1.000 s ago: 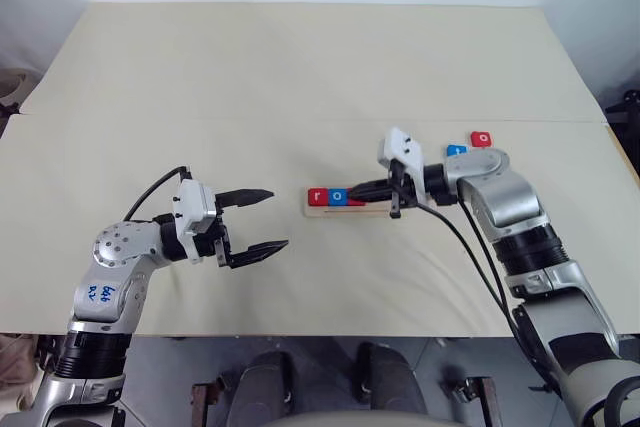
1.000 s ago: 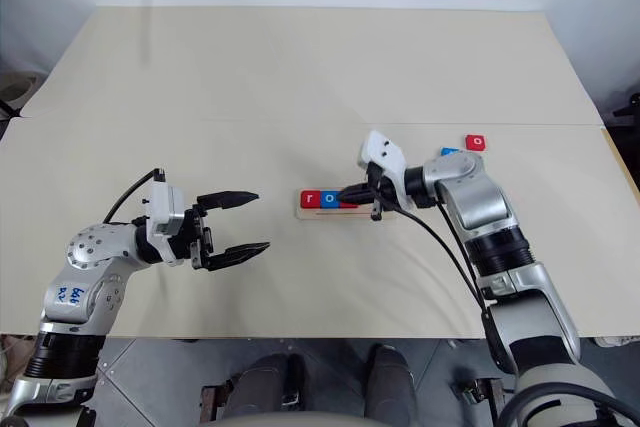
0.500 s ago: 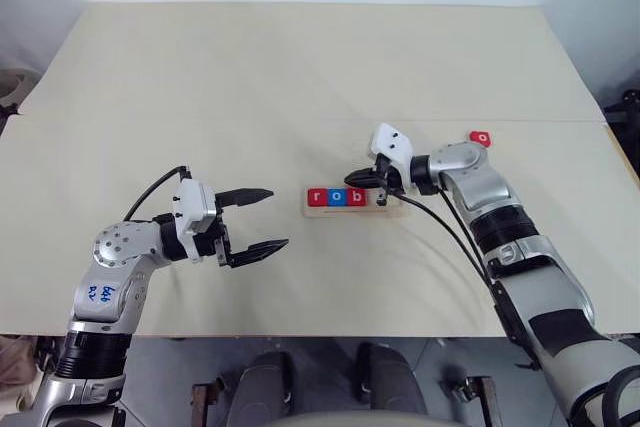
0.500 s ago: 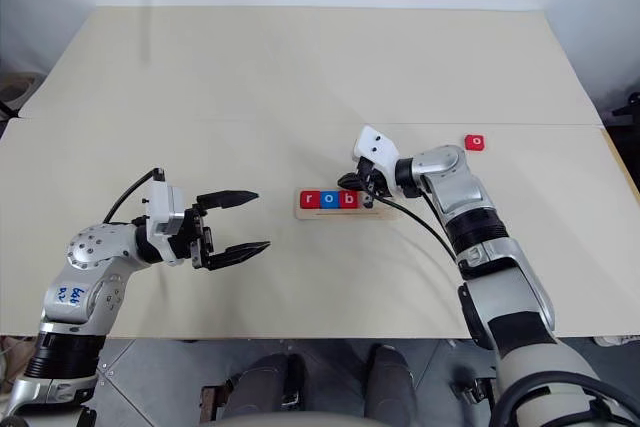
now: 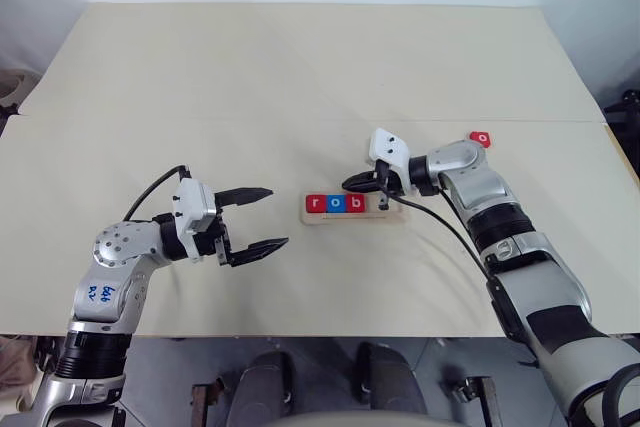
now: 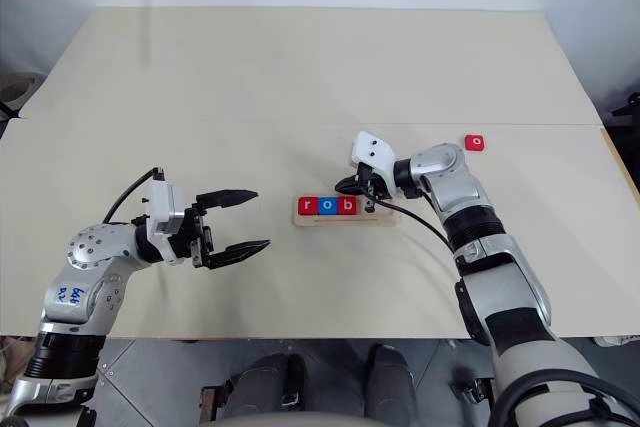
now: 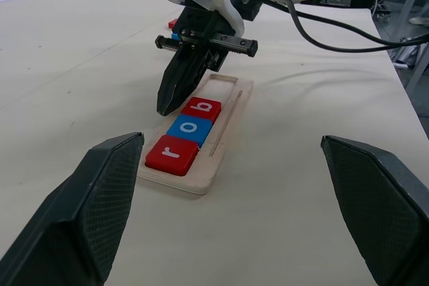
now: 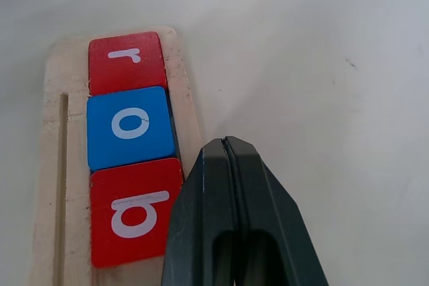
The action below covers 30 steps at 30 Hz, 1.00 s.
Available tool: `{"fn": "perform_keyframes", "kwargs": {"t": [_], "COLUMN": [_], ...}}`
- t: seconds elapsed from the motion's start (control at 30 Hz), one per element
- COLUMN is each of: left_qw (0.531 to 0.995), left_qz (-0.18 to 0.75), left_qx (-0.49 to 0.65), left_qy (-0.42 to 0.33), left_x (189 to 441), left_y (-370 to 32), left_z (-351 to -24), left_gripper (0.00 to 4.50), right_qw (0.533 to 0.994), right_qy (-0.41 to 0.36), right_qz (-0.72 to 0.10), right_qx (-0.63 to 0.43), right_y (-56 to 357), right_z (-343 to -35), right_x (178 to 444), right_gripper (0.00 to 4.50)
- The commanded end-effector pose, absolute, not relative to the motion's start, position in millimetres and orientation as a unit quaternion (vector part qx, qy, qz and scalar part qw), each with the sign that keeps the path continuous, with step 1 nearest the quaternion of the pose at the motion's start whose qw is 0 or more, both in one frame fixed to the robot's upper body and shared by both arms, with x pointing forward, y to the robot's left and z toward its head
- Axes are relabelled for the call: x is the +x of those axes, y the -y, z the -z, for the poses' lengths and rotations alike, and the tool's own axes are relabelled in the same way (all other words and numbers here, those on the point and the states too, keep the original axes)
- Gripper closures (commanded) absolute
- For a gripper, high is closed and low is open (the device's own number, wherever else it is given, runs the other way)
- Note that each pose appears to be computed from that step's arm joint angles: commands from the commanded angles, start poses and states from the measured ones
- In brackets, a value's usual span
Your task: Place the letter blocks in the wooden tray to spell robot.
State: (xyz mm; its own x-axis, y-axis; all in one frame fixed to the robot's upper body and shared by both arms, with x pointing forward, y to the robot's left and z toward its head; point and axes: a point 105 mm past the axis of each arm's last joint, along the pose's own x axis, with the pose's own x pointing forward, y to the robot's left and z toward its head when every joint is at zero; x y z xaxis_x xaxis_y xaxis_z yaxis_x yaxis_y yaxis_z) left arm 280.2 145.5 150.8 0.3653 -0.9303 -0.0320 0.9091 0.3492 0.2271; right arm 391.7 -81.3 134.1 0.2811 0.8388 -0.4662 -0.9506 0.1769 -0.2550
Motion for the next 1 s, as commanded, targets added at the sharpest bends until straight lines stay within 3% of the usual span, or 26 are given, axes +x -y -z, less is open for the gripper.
{"fn": "perform_keyframes", "kwargs": {"t": [0.03, 0.53, 0.77, 0.87, 1.0], "left_qw": [0.816, 0.814, 0.813, 0.810, 0.808], "left_qz": [0.563, 0.565, 0.568, 0.573, 0.578], "left_qx": [0.110, 0.109, 0.108, 0.104, 0.099], "left_qy": [0.073, 0.074, 0.070, 0.064, 0.059], "left_x": [276, 277, 277, 278, 282], "left_y": [-145, -143, -144, -145, -146], "left_z": [-161, -162, -160, -157, -155], "left_gripper": [0.00, 0.00, 0.00, 0.00, 0.00], "right_qw": [0.751, 0.763, 0.814, 0.836, 0.877], "right_qy": [-0.127, -0.129, -0.044, -0.031, -0.007], "right_qz": [-0.594, -0.587, -0.544, -0.518, -0.450], "right_qx": [-0.260, -0.238, -0.199, -0.179, -0.169], "right_y": [88, 94, 122, 153, 198], "right_z": [-132, -131, -175, -180, -176], "right_x": [387, 374, 376, 357, 330], "right_gripper": [4.48, 4.48, 4.48, 3.95, 2.65]}}
